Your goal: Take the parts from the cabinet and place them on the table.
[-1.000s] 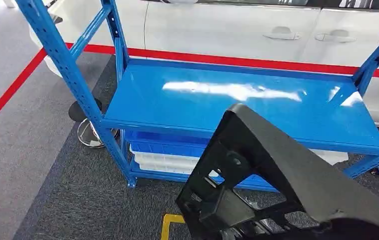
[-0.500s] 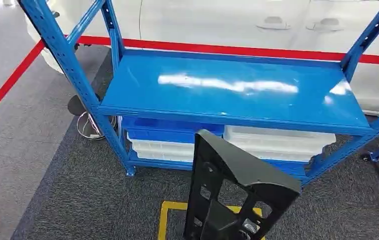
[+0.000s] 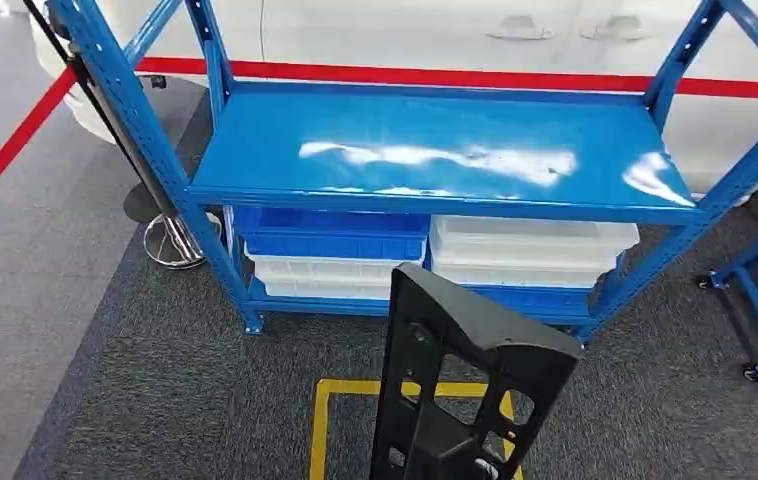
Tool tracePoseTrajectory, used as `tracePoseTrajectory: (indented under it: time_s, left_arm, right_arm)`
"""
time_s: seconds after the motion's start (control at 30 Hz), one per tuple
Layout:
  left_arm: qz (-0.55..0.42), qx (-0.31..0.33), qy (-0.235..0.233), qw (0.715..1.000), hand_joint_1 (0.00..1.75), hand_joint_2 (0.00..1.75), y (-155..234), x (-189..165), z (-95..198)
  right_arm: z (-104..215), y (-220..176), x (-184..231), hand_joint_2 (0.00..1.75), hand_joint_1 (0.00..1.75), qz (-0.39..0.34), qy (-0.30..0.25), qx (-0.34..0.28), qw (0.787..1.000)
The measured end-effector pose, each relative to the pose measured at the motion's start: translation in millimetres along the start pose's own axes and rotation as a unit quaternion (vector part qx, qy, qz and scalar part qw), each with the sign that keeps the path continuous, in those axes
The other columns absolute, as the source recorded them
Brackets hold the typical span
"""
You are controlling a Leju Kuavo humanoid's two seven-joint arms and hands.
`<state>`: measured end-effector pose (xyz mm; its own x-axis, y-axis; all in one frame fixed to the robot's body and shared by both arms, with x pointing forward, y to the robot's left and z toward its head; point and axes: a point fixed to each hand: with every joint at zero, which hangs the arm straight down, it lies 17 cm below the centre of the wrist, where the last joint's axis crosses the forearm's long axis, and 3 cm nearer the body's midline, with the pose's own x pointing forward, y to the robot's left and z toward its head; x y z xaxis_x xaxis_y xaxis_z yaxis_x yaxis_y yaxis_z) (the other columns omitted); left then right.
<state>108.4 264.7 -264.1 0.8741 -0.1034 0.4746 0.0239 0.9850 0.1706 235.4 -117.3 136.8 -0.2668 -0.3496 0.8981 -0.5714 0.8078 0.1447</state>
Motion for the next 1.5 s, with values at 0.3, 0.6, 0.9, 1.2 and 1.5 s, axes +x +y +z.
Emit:
tracePoseTrajectory:
  time_s: [0.3, 0.6, 0.9, 1.2, 1.5]
  left_arm:
    - [-0.001, 0.004, 0.005, 1.0, 0.0, 0.0, 0.6, -4.2, 1.2]
    - [-0.007, 0.0, 0.005, 1.0, 0.0, 0.0, -3.0, -3.1, 1.3]
    - [-0.013, -0.002, 0.013, 1.0, 0.0, 0.0, -1.9, -11.7, 3.5]
    - [-0.018, -0.007, 0.014, 1.0, 0.0, 0.0, -4.4, -12.1, 3.9]
    - [-0.04, -0.02, 0.007, 0.999, 0.0, 0.0, -8.6, -4.8, 1.8]
  right_arm:
    - [8.3, -2.7, -8.3, 1.75, 1.75, -0.02, 0.013, -0.016, 1.0]
    - [14.8, -6.2, -12.8, 1.75, 1.75, -0.016, 0.023, -0.027, 0.999]
    - [17.1, -9.6, -15.1, 1.75, 1.75, -0.014, 0.027, -0.039, 0.999]
    - [23.0, -9.8, -17.6, 1.75, 1.75, -0.013, 0.034, -0.05, 0.998]
    - [27.8, -12.9, -15.5, 1.75, 1.75, 0.0, 0.036, -0.074, 0.997]
